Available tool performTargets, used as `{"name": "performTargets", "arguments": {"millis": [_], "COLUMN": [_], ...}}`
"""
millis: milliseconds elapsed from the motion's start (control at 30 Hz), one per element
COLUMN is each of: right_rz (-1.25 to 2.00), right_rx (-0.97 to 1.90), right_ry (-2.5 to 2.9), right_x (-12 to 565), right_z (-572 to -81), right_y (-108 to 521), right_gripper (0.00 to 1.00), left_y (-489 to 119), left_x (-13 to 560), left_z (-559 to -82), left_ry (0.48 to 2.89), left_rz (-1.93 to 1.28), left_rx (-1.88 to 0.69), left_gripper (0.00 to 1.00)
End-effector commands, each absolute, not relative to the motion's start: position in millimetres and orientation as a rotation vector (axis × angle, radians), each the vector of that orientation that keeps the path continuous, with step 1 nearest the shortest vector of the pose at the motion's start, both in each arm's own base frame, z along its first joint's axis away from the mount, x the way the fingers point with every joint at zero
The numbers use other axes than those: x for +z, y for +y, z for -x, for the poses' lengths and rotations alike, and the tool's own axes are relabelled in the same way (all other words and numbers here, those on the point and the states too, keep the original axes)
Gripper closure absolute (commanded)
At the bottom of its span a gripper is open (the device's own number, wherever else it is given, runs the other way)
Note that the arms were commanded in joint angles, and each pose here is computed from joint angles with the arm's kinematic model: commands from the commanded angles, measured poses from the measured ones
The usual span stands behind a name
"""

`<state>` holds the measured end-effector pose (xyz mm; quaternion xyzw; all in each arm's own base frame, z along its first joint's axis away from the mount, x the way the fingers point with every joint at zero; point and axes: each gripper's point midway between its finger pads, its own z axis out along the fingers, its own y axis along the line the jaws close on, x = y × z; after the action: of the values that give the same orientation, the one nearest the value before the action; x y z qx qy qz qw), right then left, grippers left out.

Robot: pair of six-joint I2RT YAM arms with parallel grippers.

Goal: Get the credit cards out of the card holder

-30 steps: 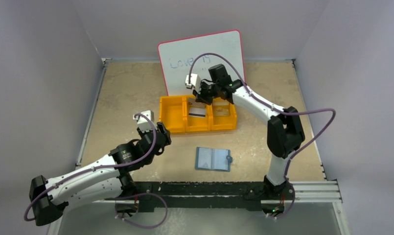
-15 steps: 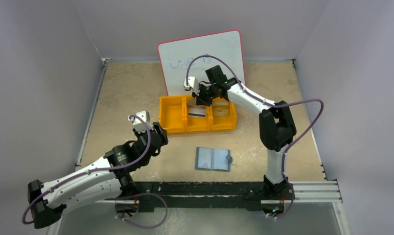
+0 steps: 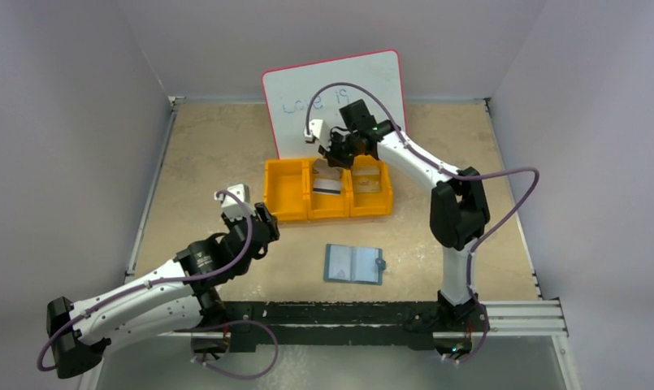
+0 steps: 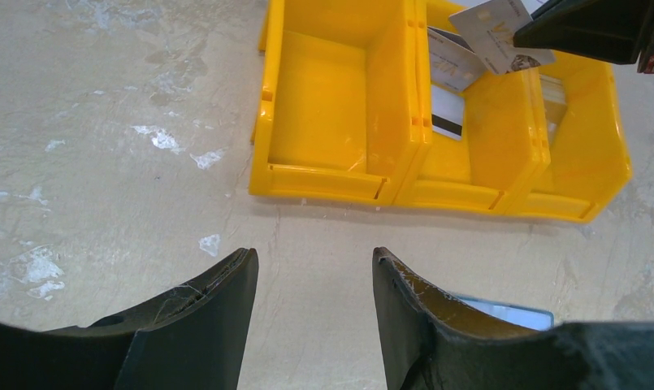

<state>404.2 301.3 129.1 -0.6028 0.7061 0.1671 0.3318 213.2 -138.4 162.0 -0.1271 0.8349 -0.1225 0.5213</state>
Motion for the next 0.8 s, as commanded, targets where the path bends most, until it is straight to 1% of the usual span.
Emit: {"name": "performTargets", "arguments": {"millis": [0, 100, 233, 367, 433, 533, 633, 767], "right_rz": [1.634, 1.667, 1.687, 1.693, 1.695, 1.706, 1.725, 1.722], "right_rx": [0.374, 0.377, 0.385, 0.328, 0.325, 0.230, 0.234, 0.277], "right_ry": [1.921, 1.948, 1.902, 1.917, 1.954, 1.997, 2.001, 1.982], "right_x": [114.2, 104.3, 112.0, 109.8, 100.6, 86.9, 81.1, 87.7], "right_z": [-410.0, -409.7, -409.0, -415.9, -416.2, -427.1, -428.7, -430.4], "right_y": [290.3, 288.9, 291.6, 286.4, 284.5, 275.4, 276.2, 284.4], "right_gripper": [1.00, 1.00, 1.00, 1.00, 1.00, 1.00, 1.00, 1.00], "left_y": [-139.1, -138.5, -137.8, -137.0, -137.7, -138.8, -139.0, -139.4], "left_x": [170.8, 169.4, 168.0, 169.3, 170.1, 169.7, 167.9, 169.1], "left_z": [-217.3, -217.1, -216.3, -216.7, -217.1, -217.1, -216.9, -217.2], "left_ry": [1.969, 1.971, 1.975, 1.968, 1.966, 1.967, 1.972, 1.967], "left_rz": [0.335, 0.336, 0.337, 0.343, 0.343, 0.344, 0.340, 0.344], "left_rx": [-0.311, -0.306, -0.307, -0.307, -0.311, -0.316, -0.312, -0.318], "left_gripper": [0.46, 0.46, 0.46, 0.46, 0.46, 0.46, 0.46, 0.46]}}
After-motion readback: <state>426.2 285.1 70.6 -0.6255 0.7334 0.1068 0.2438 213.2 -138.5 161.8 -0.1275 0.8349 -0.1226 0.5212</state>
